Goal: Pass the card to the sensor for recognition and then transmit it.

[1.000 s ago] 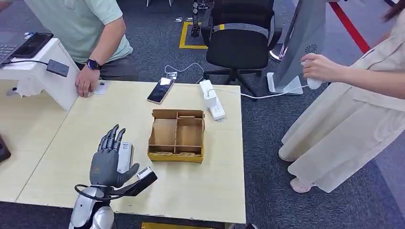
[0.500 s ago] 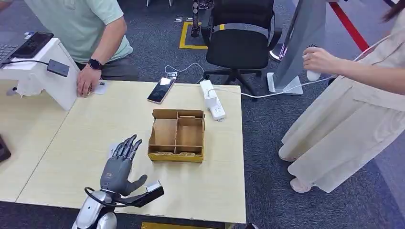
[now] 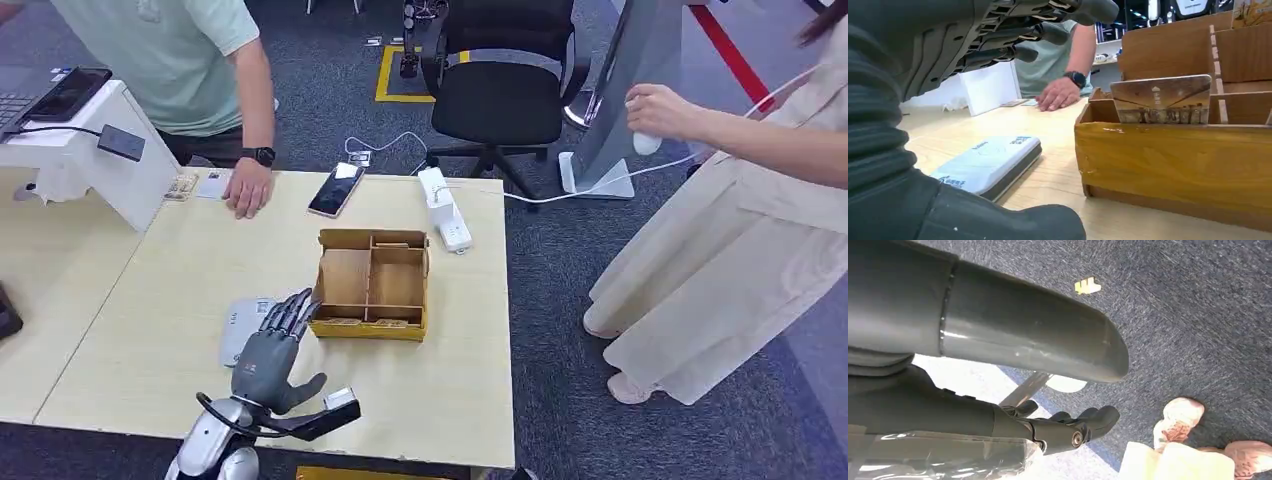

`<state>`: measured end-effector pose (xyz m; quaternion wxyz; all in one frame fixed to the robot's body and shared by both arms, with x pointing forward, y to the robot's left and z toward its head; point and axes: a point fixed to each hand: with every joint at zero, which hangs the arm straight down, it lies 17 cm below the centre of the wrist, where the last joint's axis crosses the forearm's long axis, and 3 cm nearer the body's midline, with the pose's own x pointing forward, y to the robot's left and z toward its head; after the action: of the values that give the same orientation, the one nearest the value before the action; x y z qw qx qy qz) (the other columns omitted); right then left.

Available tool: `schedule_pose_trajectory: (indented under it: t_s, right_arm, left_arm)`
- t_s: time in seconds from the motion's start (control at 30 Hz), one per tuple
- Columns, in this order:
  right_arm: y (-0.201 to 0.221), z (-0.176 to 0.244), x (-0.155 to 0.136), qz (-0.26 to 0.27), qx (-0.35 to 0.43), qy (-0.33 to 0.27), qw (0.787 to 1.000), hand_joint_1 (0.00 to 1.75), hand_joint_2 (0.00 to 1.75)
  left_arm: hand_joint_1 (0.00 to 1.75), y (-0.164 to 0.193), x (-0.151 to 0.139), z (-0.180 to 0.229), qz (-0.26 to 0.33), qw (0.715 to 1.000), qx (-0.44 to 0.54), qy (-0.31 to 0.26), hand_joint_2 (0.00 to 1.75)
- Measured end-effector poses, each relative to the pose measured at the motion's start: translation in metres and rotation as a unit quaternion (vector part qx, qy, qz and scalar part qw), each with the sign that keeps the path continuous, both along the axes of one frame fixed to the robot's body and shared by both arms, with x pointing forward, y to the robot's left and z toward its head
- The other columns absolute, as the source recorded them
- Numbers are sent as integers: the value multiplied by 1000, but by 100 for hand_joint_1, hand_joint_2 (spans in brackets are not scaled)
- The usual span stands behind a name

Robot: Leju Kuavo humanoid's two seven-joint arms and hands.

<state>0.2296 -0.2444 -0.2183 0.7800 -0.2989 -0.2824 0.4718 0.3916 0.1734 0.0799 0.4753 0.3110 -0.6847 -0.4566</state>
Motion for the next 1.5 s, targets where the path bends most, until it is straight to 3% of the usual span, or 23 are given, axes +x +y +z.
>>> schedule_pose_trajectory:
  t_s: [0.73,1.5]
  right_arm:
    - [6,1,3,13,1,0,1000,0,0]
    - [8,1,4,14,2,0,1000,0,0]
  left_arm:
    - [0,-6,25,13,13,999,34,-21,175]
    - [0,-37,21,10,0,1000,-1,-1,175]
